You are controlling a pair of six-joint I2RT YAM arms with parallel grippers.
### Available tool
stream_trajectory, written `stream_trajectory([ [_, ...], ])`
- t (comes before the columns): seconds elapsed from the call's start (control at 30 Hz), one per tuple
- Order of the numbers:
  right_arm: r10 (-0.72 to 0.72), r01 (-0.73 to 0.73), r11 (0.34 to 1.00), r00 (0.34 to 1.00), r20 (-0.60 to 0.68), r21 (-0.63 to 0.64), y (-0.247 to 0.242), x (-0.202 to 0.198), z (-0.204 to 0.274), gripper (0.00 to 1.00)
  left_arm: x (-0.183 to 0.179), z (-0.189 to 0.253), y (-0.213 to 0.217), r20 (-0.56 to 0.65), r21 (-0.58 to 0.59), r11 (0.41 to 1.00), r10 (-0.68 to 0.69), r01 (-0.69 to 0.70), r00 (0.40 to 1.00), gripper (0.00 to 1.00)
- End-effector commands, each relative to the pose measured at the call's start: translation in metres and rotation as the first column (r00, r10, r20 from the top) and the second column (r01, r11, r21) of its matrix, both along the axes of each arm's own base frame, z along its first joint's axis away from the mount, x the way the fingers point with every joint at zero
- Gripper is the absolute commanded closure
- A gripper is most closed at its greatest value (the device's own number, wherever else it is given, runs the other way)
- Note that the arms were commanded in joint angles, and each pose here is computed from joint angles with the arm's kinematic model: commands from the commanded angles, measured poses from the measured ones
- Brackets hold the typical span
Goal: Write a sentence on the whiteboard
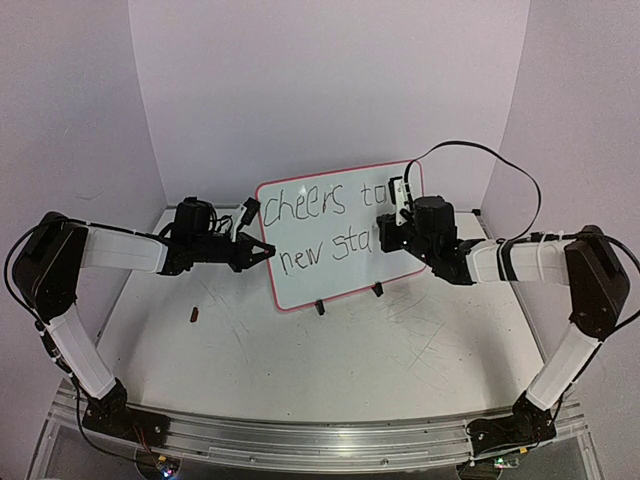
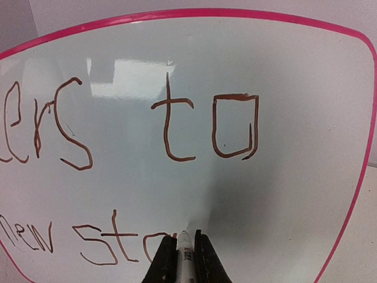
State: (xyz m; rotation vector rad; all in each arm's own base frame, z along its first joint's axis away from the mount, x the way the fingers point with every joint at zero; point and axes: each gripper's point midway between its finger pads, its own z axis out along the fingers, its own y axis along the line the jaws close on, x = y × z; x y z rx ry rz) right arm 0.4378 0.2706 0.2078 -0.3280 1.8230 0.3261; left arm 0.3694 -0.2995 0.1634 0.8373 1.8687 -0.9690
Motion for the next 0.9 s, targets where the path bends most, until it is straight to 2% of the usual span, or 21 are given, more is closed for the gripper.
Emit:
stream_trajectory([
  [0.0,0.018,-0.019,1.000,0.999,0.043,0.017,0.008,0.009,0.016,1.00,0.033,0.002,0.017,0.129,0.097,0.987,0.113,-0.126,0.985,1.00],
  [0.43,-0.033,0.032,0.999,0.999,0.033,0.008,0.004,0.017,0.007,1.00,0.033,0.003,0.016,0.130,0.095,0.988,0.110,-0.123,0.985,1.00],
  [0.87,-0.041,0.040,0.999,0.998,-0.055,-0.024,-0.005,0.004,-0.021,1.00,0.033,0.002,0.016,0.125,0.096,0.988,0.107,-0.119,0.986,1.00],
])
